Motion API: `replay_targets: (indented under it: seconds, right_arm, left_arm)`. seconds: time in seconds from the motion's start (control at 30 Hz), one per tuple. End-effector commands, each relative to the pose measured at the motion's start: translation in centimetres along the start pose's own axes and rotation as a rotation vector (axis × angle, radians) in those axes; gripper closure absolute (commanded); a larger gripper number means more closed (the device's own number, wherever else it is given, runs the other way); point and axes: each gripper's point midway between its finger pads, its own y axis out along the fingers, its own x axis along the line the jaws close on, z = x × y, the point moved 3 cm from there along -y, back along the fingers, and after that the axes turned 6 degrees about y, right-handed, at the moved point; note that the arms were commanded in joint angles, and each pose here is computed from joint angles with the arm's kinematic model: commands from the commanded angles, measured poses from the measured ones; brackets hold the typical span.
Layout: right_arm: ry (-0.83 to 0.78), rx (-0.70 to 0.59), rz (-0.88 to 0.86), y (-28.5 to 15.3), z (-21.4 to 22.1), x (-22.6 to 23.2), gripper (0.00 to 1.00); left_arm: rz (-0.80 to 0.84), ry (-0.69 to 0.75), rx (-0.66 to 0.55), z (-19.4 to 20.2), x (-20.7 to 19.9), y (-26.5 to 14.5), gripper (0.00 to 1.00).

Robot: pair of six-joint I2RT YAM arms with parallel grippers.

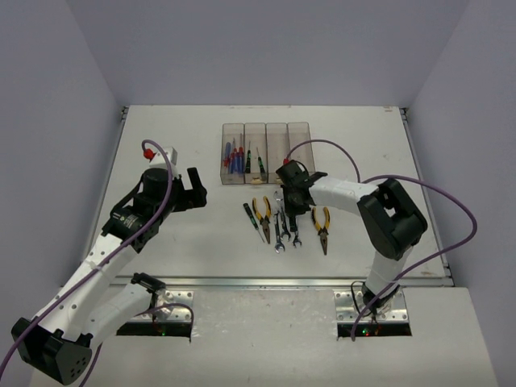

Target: Sort the tools into containers

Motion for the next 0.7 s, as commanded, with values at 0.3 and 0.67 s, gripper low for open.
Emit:
replay_targets:
  seconds: [0.3,0.67]
  right_arm:
    - [-0.041,-0.227,-0.137,-6.7,-8.3,4.2,0.98]
    - [-0.032,-0.288,-0.126,-3.0,-20.5,10.5,0.95]
  left_arm:
    - [-0.011,-0.011,-0.061,-1.1,0.1,-0.4,0.00]
    - [-0.082,-0.048,-0.043,-0.7,1.0,-0.2,0.00]
